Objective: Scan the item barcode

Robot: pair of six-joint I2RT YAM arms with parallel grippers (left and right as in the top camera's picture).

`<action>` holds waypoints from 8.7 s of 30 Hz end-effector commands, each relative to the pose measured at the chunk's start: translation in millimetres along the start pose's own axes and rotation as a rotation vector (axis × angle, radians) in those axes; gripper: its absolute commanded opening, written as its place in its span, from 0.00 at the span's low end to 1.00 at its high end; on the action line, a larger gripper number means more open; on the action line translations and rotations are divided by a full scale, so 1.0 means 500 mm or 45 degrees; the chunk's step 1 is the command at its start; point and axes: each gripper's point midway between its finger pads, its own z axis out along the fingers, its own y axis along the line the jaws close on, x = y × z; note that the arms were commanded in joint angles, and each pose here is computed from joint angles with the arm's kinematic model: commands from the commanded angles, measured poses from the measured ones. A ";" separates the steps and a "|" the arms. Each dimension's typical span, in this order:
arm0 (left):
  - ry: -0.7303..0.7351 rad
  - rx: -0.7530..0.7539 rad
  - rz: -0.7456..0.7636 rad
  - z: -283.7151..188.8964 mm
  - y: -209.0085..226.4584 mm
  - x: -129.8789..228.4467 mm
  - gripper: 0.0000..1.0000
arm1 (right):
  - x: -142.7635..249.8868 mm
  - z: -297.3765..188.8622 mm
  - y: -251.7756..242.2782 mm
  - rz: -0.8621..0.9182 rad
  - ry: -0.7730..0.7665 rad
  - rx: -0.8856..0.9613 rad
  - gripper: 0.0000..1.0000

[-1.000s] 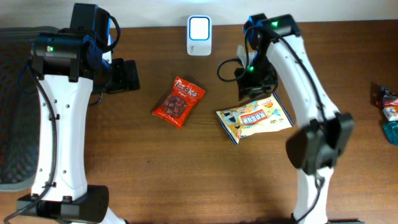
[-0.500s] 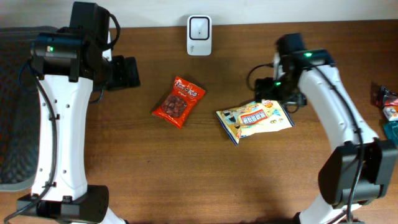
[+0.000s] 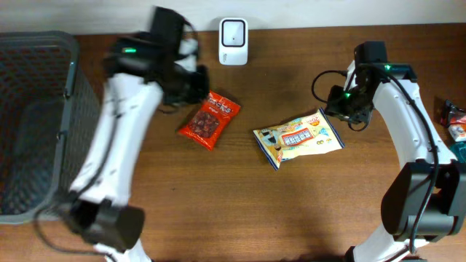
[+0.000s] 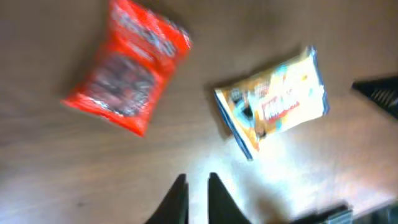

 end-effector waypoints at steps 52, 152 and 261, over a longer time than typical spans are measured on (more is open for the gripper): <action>0.284 -0.618 0.036 0.290 0.045 0.009 0.00 | 0.100 0.128 0.019 0.062 0.361 -0.182 0.04; 0.550 0.053 0.023 0.331 0.047 -0.020 0.79 | 0.021 0.059 -0.068 -0.106 0.243 0.077 0.77; 0.244 -0.596 -0.389 0.263 0.334 -0.124 0.99 | 0.199 0.263 0.325 0.983 0.203 0.214 0.98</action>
